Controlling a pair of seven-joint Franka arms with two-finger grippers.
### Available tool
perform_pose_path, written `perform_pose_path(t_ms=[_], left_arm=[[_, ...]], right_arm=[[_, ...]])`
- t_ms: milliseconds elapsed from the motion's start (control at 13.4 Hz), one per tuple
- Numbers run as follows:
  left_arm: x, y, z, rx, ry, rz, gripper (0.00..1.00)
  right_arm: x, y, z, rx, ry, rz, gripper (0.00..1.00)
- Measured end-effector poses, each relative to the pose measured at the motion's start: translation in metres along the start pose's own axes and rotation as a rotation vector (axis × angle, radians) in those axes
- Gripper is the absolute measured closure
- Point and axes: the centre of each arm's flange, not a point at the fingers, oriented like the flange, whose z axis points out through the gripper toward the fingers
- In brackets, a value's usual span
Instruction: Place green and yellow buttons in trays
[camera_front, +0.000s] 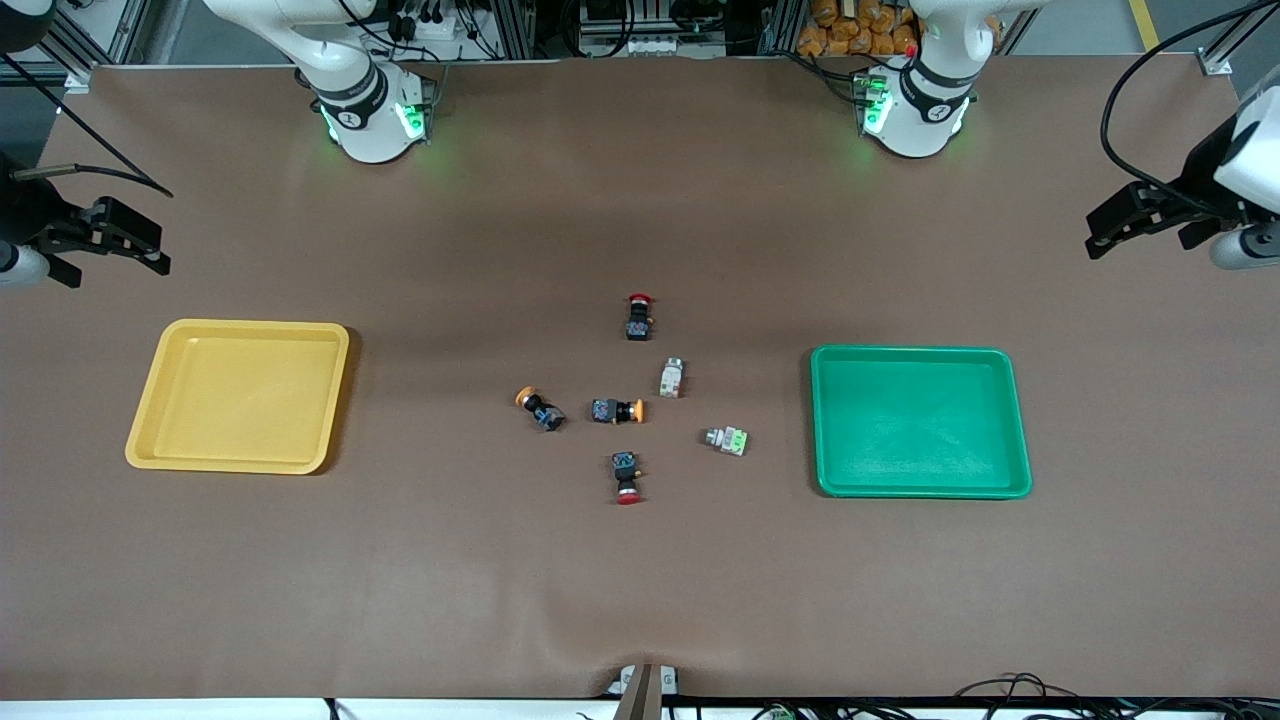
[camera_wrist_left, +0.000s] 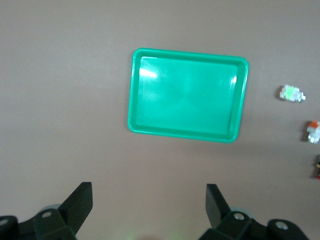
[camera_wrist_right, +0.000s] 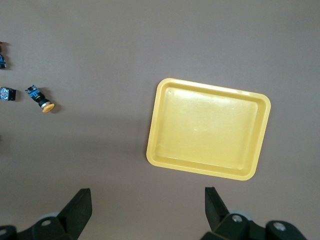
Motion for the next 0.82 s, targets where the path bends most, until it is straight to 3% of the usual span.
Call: perform_pose_path(t_ms=[820], left_arm=[[0.0038,0.0024,0.002,-0.042,-0.054,0.017,0.0]], right_arm=[[-0.0002,0.0016,0.0,0.0,0.0,0.005,0.0]])
